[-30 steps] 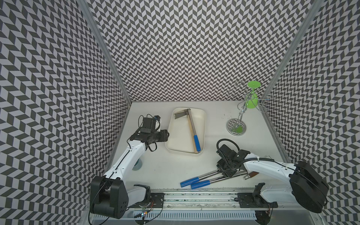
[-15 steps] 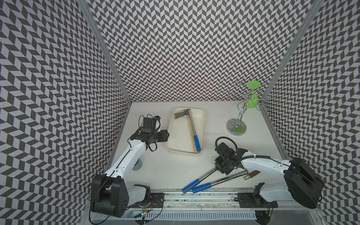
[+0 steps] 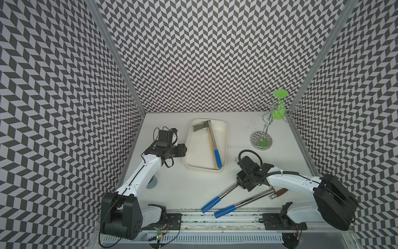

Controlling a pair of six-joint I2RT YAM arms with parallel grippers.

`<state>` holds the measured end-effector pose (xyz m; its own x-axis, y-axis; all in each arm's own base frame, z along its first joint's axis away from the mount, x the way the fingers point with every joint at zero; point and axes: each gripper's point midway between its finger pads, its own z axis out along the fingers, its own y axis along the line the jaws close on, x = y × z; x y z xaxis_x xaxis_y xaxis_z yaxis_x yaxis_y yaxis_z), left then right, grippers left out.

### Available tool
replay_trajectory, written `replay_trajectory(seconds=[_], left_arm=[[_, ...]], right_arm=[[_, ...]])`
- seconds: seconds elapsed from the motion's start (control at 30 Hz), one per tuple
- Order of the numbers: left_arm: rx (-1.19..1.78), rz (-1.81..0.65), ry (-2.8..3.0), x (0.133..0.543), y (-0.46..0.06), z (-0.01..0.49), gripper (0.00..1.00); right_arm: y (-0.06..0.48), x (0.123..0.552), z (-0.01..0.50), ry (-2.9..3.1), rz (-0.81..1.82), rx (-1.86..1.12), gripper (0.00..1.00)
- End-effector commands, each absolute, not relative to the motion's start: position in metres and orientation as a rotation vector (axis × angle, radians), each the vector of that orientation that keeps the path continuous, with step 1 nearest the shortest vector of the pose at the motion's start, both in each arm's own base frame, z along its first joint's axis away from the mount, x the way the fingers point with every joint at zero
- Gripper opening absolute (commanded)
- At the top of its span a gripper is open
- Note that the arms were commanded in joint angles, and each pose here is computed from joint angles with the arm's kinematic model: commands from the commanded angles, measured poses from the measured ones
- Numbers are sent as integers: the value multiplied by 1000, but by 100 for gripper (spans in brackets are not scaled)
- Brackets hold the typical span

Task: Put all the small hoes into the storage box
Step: Pick up the hoe from the center of the board.

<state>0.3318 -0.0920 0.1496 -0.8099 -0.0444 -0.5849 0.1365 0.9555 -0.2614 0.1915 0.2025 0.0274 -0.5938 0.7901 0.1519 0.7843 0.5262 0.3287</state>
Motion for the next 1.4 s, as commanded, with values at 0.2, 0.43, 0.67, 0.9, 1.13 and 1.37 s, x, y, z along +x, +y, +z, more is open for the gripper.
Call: replay_trajectory(seconds=[0.2,0.43,0.67,0.9,1.13,1.37], left_arm=[[81,-353,2485,336,-90,149,61],[77,-340,2482,344,-88,155,61],[74,-339,2471,357,-89,166,61],[41,-365,2457,377,-89,174,61],[-2,-392,2445,392,-84,180,61],[-26,-400,2446,402,-78,180,61]], right_arm=[[223,224,78,2593,844,1407,15],[208,227,112,2581,811,1270,15],[183,246,164,2504,750,1109,13],[189,311,225,2400,654,816,11],[235,374,254,2433,598,462,9],[270,424,272,2393,592,331,6]])
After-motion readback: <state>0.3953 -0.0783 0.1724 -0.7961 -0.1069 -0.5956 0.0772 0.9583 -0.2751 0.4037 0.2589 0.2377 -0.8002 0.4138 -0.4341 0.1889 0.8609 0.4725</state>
